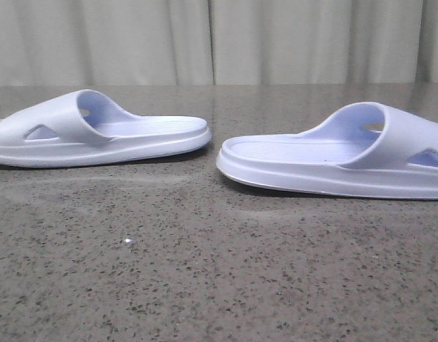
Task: Insert blue slippers together front up
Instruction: 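Move both grippers down toward the two lavender slippers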
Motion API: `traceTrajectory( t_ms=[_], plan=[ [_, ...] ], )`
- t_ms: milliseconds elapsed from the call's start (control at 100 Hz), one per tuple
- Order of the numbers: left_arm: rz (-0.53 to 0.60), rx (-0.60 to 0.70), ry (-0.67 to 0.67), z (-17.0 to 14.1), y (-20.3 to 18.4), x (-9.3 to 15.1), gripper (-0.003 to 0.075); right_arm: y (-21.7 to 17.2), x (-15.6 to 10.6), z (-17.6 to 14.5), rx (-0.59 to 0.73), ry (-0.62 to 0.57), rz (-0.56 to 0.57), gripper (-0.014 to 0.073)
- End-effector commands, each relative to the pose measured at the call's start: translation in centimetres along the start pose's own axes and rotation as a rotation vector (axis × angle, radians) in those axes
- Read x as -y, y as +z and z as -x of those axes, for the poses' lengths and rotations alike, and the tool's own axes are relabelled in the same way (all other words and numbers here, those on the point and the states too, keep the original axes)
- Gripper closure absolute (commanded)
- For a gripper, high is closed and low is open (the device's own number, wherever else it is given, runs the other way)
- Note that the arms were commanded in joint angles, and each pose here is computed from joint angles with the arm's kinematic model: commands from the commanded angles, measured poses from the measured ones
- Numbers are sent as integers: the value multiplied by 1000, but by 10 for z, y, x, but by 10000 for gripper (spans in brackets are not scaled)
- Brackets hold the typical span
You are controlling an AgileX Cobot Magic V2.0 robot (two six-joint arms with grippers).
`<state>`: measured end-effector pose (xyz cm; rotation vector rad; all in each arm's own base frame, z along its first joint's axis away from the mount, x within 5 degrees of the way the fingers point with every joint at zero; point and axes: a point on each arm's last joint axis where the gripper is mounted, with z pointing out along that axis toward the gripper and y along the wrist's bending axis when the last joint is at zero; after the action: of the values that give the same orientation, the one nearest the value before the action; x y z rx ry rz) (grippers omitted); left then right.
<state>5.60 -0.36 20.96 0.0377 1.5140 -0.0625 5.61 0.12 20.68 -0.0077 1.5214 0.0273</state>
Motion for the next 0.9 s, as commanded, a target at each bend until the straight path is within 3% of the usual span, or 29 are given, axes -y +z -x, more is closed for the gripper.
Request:
traceTrajectory(
  t_ms=[0,360,530,700,890],
  plan=[
    [-9,103,-14,6,-3,0,704,-1,0,3,96,-5,-4,702],
    [-9,103,-60,6,-3,0,705,-2,0,4,102,0,-4,702],
    [-10,106,-245,8,-3,-1,705,-2,0,9,89,76,-3,701],
    [-36,124,-474,26,-6,0,705,-7,-1,35,129,209,15,701],
    [-84,130,-517,67,-8,5,705,-16,-4,79,127,234,50,701]
  ],
)
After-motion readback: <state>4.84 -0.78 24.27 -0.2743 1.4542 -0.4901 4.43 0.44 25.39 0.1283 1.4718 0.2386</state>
